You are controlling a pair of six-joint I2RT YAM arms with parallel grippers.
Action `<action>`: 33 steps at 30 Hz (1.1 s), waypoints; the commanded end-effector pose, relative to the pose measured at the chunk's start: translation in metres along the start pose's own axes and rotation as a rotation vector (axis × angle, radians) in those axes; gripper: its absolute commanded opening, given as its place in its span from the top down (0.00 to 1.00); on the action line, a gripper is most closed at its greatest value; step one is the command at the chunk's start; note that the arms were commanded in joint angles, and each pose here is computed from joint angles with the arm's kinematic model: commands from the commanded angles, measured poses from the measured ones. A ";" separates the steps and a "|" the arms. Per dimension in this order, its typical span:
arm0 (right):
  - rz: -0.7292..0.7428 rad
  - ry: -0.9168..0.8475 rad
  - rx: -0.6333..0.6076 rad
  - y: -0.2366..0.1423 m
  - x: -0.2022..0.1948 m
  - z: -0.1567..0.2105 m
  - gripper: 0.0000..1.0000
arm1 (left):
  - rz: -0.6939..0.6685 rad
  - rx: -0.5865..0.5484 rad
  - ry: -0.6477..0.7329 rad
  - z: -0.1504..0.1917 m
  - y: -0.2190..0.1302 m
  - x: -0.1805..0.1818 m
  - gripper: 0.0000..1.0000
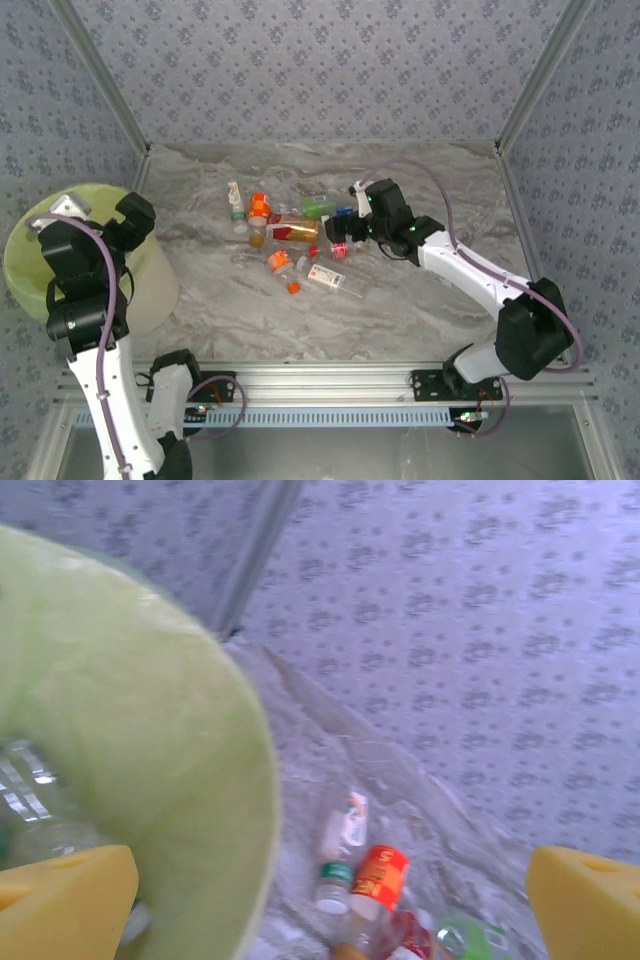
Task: Put the plastic bottles in the bin
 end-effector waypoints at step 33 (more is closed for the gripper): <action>0.246 -0.241 0.536 0.046 -0.030 0.173 0.04 | 0.452 0.225 0.158 0.062 0.050 -0.127 0.01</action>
Point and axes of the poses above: each hand's point on the last joint's axis, 136 mm out from that joint toward the fingers, its own y axis out along the fingers, its own x axis along the line the jaws close on, z = x × y, the point moved 1 cm from there along -y, back along the fingers, and after that the axes turned 6 degrees about y, right-handed, at the moved point
